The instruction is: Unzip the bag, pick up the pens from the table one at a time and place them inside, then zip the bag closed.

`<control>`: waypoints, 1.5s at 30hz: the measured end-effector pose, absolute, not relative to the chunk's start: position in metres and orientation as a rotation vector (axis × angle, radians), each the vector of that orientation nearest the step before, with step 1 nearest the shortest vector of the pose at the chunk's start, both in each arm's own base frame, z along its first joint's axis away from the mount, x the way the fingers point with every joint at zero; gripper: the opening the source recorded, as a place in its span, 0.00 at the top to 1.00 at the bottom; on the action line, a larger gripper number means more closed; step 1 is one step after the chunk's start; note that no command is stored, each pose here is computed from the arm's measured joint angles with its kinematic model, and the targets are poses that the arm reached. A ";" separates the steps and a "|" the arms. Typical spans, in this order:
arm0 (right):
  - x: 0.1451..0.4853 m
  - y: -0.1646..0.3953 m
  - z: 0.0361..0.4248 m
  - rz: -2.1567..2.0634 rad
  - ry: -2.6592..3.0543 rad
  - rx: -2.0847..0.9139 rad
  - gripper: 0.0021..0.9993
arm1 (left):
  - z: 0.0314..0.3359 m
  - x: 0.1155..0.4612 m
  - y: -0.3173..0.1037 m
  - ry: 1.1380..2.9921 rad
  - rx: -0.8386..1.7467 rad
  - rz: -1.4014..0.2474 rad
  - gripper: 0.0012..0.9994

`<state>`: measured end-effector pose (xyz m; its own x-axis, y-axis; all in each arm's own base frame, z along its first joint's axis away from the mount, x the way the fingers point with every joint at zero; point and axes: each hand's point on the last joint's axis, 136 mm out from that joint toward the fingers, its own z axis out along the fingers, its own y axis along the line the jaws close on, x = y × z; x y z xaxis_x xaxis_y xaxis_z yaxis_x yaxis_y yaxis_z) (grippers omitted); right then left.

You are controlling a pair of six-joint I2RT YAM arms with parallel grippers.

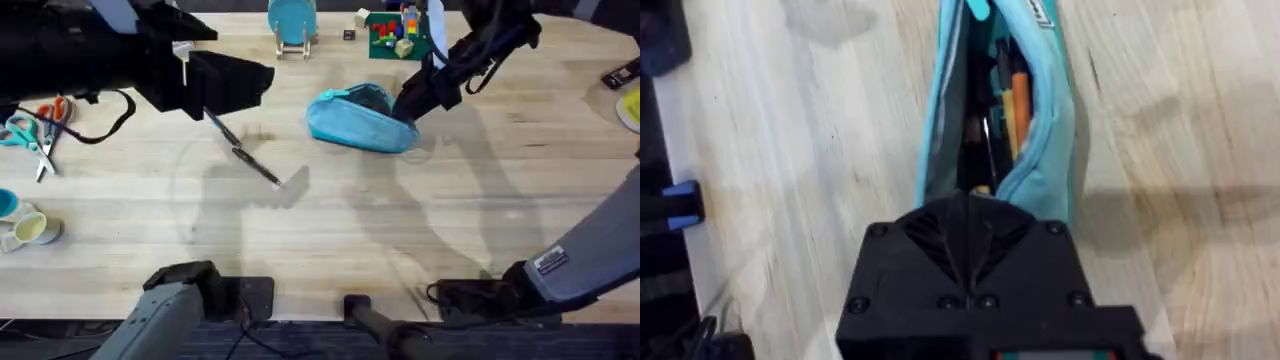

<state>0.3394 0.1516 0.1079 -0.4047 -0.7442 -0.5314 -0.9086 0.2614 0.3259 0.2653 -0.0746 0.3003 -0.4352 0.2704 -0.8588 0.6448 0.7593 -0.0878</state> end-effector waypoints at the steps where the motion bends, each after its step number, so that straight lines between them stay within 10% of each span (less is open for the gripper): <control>1: 0.339 0.151 0.108 0.866 2.267 -1.530 0.97 | 0.300 0.265 -0.075 2.029 0.688 -0.511 0.01; 2: 0.339 0.151 0.107 0.863 2.270 -1.531 0.96 | 0.300 0.265 -0.075 2.029 0.688 -0.511 0.01; 3: 0.339 0.150 0.107 0.861 2.282 -1.524 0.66 | 0.300 0.265 -0.075 2.029 0.688 -0.511 0.01; 8: 0.339 0.150 0.106 0.859 2.290 -1.520 0.03 | 0.300 0.265 -0.075 2.029 0.688 -0.511 0.01; 45: 0.345 0.152 0.182 0.899 2.491 -1.272 0.00 | 0.300 0.265 -0.075 2.029 0.688 -0.511 0.01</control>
<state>0.3447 0.1518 0.1820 -0.6083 -0.6644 -0.4343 -0.7886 0.4438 0.4256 0.2653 -0.0746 0.3002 -0.4356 0.2703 -0.8586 0.6448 0.7593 -0.0881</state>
